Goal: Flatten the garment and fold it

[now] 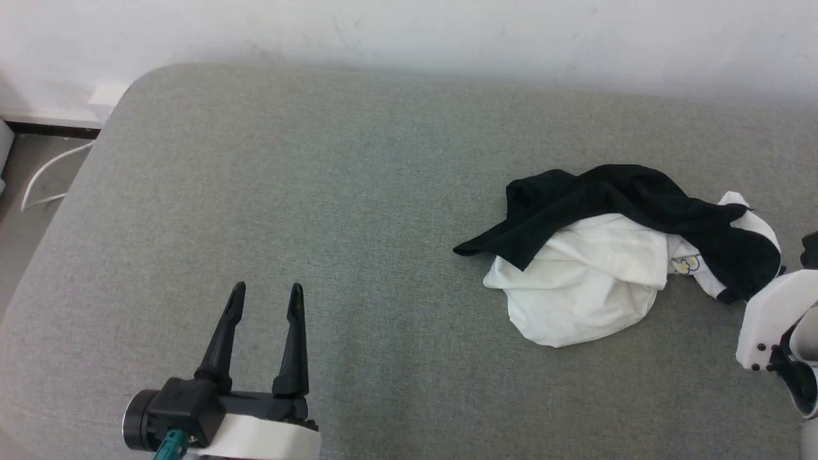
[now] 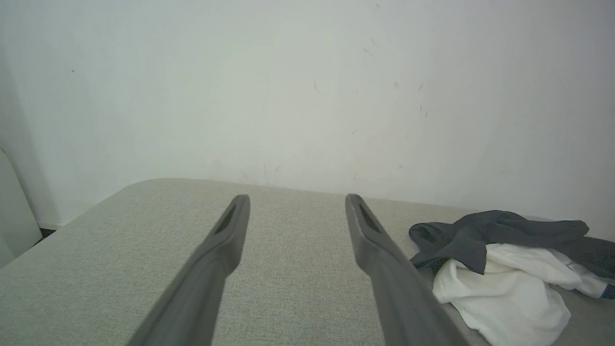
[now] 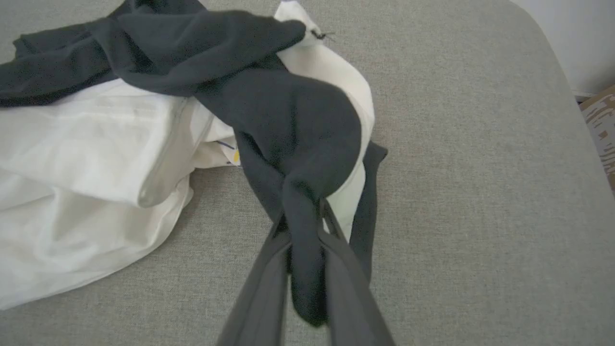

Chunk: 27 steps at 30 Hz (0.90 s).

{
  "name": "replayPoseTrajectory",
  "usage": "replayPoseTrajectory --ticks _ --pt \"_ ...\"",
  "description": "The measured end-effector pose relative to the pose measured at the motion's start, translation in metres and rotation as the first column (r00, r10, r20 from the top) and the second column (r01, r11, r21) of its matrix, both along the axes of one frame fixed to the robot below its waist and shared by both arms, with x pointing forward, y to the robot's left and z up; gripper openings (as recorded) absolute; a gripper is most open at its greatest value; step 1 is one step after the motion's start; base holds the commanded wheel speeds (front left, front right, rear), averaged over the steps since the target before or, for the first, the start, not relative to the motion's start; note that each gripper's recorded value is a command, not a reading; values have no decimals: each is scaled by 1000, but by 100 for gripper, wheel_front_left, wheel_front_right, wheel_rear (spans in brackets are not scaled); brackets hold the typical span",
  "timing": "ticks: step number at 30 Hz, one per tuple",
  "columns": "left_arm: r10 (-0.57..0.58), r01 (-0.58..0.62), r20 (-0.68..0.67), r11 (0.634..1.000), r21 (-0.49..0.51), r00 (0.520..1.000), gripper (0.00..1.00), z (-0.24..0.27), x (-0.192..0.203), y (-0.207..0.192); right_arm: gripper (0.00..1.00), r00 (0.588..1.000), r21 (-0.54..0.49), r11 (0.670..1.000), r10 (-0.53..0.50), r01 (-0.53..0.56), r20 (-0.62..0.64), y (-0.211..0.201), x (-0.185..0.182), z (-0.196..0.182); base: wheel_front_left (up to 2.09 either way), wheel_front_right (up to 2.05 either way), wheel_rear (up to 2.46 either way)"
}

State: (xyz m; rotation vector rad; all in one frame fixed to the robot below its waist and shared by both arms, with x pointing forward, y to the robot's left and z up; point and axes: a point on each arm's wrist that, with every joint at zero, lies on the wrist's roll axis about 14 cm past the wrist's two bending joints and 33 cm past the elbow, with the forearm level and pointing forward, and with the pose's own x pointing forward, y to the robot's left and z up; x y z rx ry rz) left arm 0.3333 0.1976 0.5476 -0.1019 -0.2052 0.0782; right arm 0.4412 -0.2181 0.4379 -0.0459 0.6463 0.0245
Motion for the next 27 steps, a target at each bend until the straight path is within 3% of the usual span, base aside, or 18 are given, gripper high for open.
replayPoseTrajectory --ticks 5,9,12,16,21,27 --pt "-18 18 -1 1000 -1 1000 100 -1 4 -4 100 994 30 999 24 -28 109 13 16 30 0 0 0" --pt "-25 25 1 1000 -2 1000 100 0 5 -6 100 959 63 992 88 -109 271 42 36 86 0 0 0" --pt "-30 30 6 1000 -6 1000 100 1 5 -8 100 945 78 979 157 -187 288 69 37 99 0 0 0" --pt "-24 24 10 1000 -16 1000 100 3 5 -6 100 950 96 956 256 -276 179 102 29 75 0 0 0" --pt "2 -2 -8 1000 -16 1000 100 -2 4 1 100 950 95 946 313 -311 -3 118 21 22 0 0 0" --pt "37 -37 -28 999 -11 999 100 -7 5 12 100 906 7 919 389 -394 -166 134 22 -26 0 0 0"
